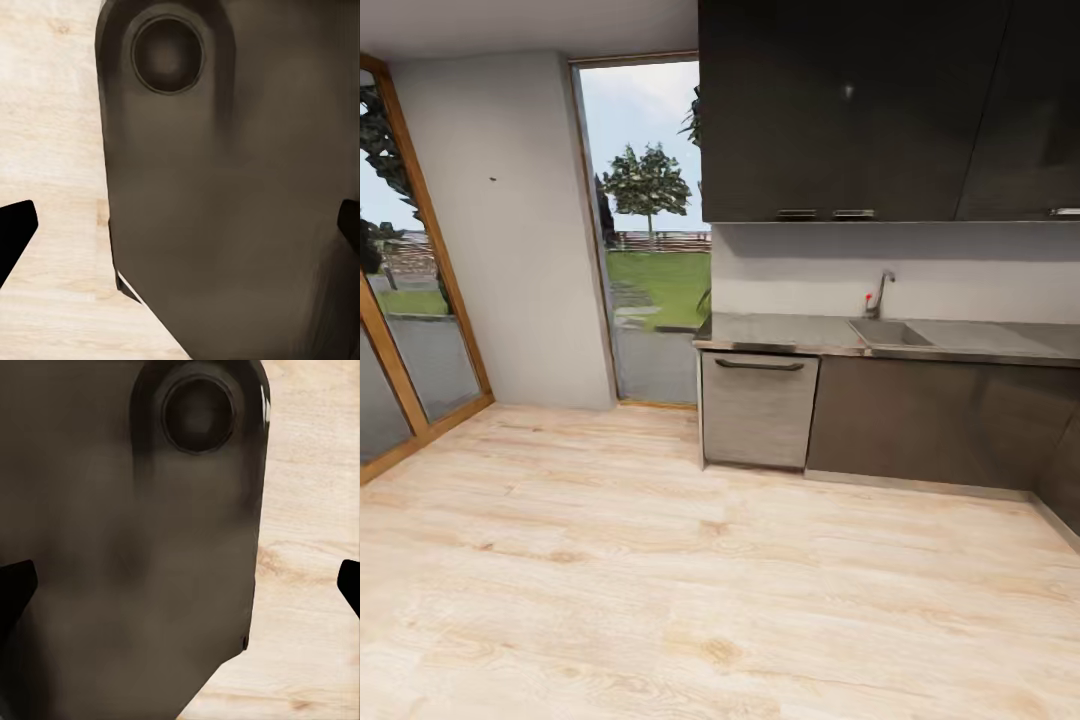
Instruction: Put the three can of soda from the living room inside the tash can in the kitchen.
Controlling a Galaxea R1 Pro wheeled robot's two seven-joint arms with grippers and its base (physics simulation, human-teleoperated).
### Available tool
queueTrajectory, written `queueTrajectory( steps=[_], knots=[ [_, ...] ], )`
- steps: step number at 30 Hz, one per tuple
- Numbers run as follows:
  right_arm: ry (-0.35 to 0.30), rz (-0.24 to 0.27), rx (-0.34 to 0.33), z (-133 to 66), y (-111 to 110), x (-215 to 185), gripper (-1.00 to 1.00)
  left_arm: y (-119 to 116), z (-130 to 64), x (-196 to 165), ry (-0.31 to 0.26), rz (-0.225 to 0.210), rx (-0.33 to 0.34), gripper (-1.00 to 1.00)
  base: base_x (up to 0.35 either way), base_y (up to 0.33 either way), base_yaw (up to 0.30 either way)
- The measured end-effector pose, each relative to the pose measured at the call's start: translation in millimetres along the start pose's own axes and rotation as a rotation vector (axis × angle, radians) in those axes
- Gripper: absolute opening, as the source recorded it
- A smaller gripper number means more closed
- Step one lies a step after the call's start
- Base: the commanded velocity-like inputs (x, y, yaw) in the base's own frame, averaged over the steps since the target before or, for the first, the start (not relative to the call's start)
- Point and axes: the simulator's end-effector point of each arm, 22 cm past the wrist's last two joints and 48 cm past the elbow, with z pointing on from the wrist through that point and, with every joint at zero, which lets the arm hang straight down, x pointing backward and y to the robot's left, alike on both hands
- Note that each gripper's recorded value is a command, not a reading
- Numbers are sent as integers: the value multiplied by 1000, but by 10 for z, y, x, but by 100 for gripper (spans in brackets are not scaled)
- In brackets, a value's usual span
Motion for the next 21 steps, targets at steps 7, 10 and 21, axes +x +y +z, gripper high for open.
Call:
queueTrajectory(
  steps=[7, 10, 21],
  knots=[
    [-29, -4, -25, -3, 119, -173, 100, 24, 0, 30, 4, -6, 3, 100, 0, 0, 0],
    [-29, -4, -25, -3, 119, -173, 100, 24, 0, 30, 4, -6, 3, 100, 0, 0, 0],
    [-29, -4, -25, -3, 119, -173, 100, 24, 0, 30, 4, -6, 3, 100, 0, 0, 0]
  ],
)
